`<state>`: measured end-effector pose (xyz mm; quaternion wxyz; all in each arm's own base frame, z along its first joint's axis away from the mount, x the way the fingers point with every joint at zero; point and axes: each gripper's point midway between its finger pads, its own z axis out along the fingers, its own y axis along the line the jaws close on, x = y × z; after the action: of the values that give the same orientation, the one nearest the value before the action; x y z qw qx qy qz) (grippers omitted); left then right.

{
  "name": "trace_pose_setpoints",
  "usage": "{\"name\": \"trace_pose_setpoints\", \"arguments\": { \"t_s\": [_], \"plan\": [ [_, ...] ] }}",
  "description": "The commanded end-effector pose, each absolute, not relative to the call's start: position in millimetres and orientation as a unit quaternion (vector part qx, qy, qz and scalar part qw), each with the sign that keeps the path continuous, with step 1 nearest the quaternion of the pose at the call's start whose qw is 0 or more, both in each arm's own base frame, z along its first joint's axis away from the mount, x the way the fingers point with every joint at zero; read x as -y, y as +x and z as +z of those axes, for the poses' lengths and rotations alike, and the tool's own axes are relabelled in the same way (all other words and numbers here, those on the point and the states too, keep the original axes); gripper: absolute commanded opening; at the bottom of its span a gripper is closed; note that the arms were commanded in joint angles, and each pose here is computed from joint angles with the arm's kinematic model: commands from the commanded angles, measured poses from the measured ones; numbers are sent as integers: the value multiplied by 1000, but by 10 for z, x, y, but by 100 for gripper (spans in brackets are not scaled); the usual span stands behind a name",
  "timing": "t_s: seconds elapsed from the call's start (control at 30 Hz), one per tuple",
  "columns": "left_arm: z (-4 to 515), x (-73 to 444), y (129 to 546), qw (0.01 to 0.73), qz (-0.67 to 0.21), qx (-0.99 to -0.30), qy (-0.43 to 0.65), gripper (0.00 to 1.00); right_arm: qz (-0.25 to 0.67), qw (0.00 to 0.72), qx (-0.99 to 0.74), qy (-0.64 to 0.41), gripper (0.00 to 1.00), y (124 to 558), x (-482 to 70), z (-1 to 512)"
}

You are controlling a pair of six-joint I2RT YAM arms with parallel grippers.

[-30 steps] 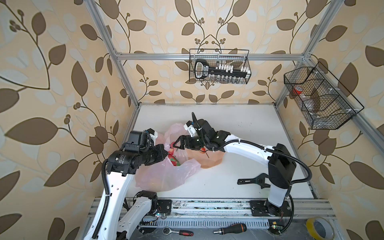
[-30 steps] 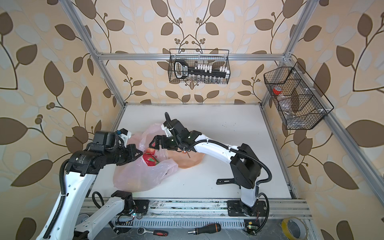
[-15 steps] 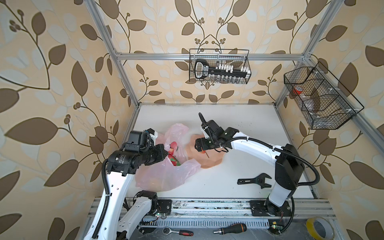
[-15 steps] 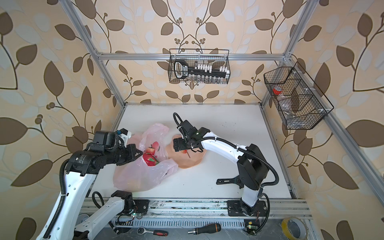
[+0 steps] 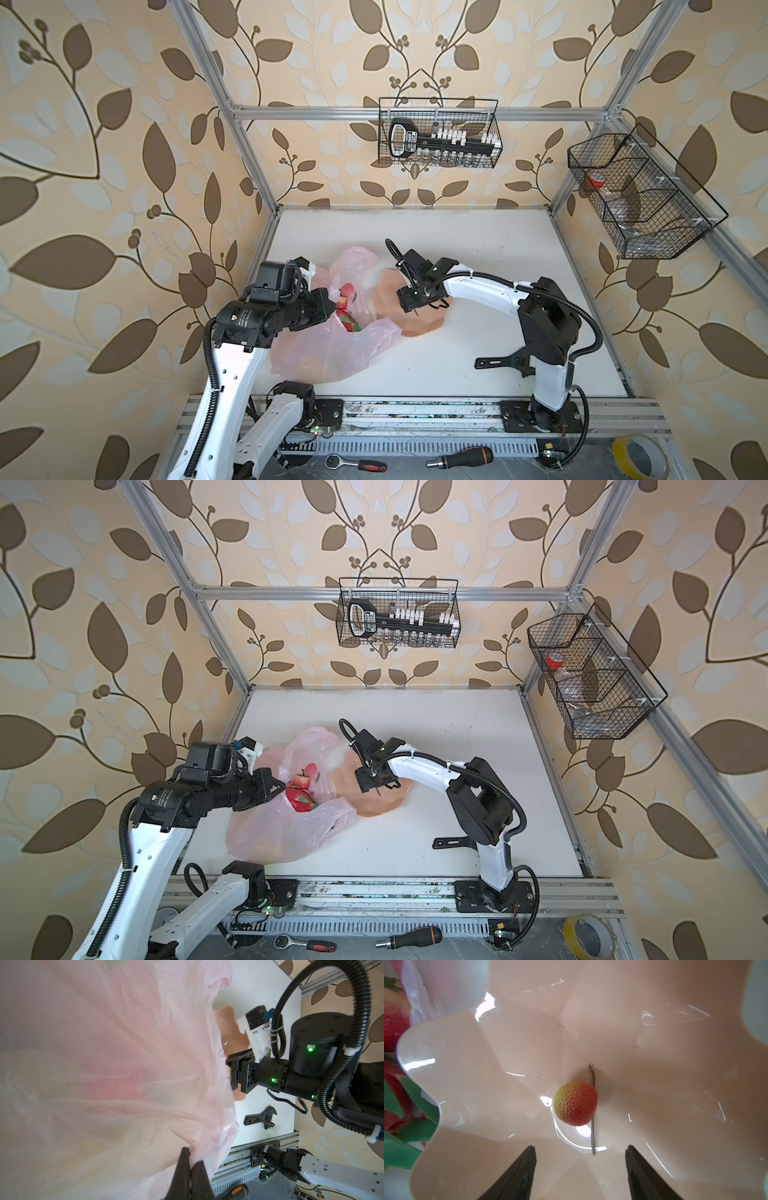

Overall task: Place the fruits into the plastic bag
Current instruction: 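Lower the right gripper onto the red lychee and close on it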

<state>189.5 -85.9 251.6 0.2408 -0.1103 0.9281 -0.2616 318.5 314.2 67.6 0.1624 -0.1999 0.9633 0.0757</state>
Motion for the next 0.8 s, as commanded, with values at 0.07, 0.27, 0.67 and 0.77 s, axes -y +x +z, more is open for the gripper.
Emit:
{"name": "trace_pose_setpoints", "arguments": {
  "t_s": [0.07, 0.27, 0.67, 0.77],
  "plan": [
    [2495, 862, 1854, 240, -258, -930, -102, 0, 79, 161, -960, -216, 66, 3234, -3253, 617],
    [2493, 866, 1853, 239, -260, -930, -103, 0, 81, 157, -961, -215, 58, 3273, -3312, 532],
    [2494, 862, 1838, 239, -259, -930, -103, 0, 84, 152, -961, -215, 52, 3337, -3388, 409],
    [2501, 861, 1833, 240, -260, -930, -104, 0, 81, 151, -961, -216, 51, 3356, -3394, 391]
  ]
}}
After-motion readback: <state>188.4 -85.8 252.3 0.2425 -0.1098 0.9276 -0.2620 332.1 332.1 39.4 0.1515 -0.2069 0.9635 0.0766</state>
